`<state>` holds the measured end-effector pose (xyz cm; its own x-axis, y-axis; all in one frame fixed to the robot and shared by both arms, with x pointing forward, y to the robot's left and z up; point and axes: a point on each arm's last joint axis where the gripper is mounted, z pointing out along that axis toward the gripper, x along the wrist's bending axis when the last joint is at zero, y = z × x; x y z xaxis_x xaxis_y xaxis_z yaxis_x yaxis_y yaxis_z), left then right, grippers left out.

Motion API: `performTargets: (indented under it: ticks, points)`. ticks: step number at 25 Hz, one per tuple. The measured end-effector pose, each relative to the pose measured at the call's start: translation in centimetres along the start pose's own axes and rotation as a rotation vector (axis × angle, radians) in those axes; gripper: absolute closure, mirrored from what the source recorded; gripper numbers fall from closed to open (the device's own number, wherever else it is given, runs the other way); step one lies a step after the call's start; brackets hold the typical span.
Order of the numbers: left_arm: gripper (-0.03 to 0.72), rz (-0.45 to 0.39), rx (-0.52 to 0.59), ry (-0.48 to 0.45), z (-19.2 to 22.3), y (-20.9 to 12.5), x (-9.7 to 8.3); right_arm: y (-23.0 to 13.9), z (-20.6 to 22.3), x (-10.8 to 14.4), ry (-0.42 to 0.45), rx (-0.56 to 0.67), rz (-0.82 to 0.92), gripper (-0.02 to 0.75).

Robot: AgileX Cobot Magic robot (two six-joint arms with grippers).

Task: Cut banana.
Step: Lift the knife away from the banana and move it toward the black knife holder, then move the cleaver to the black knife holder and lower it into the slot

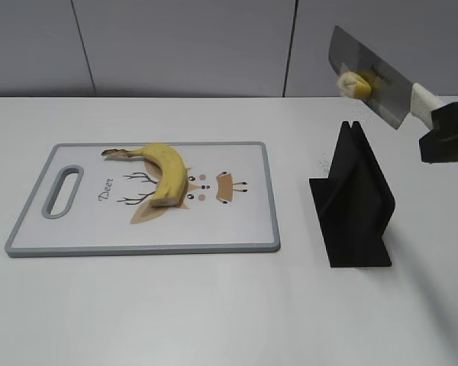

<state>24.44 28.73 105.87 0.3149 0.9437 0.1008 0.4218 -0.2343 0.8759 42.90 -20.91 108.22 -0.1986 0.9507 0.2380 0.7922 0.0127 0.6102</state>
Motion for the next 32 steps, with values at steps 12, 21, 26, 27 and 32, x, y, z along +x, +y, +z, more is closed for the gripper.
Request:
performTargets:
  ticks: [12, 21, 26, 27, 32]
  points:
    - [0.118, -0.011, 0.042, 0.002, -0.1, -1.3, -0.2, -0.1, 0.9, -0.2, 0.005, -0.049, 0.071, 0.566]
    - [0.124, -0.081, 0.054, 0.059, -0.1, -1.5, 0.3, 0.2, 2.9, -0.4, -0.032, -0.020, 0.092, 0.566]
    - [0.128, -0.082, 0.054, 0.060, -0.1, -1.5, 0.3, 0.1, 4.4, -0.5, -0.048, 0.018, 0.097, 0.566]
    - [0.128, -0.082, 0.054, 0.060, -0.1, -1.5, 0.3, 0.1, 4.7, -0.6, -0.052, 0.027, 0.097, 0.566]
    - [0.128, -0.081, 0.054, 0.061, -0.1, -1.5, 0.3, -0.3, 5.9, -0.8, -0.066, 0.070, 0.103, 0.566]
